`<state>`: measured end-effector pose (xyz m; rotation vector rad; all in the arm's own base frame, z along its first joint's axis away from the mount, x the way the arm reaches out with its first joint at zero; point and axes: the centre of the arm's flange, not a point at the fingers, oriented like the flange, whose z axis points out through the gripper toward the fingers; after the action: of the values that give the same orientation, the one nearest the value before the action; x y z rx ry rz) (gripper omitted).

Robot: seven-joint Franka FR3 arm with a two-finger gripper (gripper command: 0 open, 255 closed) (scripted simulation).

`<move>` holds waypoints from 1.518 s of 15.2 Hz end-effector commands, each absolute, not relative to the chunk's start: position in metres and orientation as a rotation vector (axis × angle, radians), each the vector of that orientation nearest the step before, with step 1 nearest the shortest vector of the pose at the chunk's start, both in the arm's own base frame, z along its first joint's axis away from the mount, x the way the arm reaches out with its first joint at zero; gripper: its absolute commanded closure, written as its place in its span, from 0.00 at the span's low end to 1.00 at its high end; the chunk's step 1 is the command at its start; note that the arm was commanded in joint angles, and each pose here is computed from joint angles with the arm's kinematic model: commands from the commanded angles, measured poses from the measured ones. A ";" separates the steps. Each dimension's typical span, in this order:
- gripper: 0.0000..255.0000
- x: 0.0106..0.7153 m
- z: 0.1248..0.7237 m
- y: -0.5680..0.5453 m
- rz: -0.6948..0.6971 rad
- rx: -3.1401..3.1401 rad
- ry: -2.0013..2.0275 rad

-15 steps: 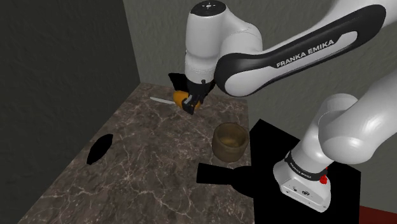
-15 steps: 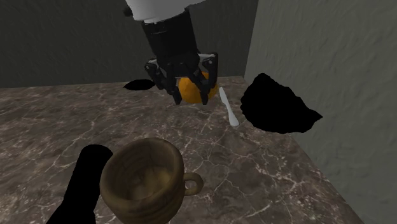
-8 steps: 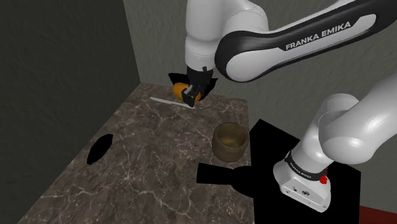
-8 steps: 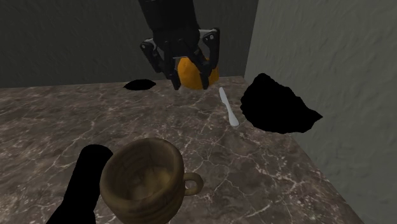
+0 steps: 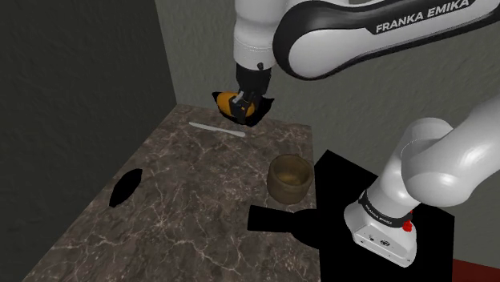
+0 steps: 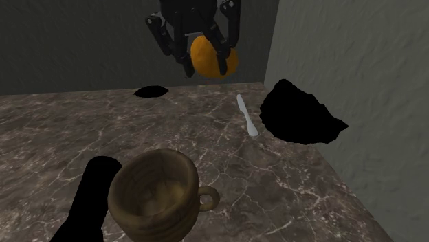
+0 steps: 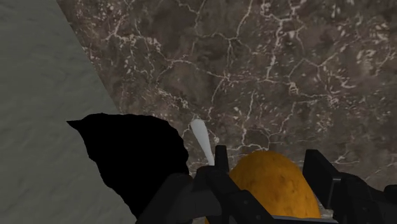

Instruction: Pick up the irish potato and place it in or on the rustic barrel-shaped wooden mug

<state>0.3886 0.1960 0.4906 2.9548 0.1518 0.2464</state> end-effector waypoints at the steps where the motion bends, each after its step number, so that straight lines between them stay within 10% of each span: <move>1: 1.00 0.376 0.494 0.195 0.246 2.955 0.152; 23: 1.00 0.192 0.450 0.185 0.246 2.955 0.152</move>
<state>0.1930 0.1858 0.4552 2.9543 0.1519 0.2448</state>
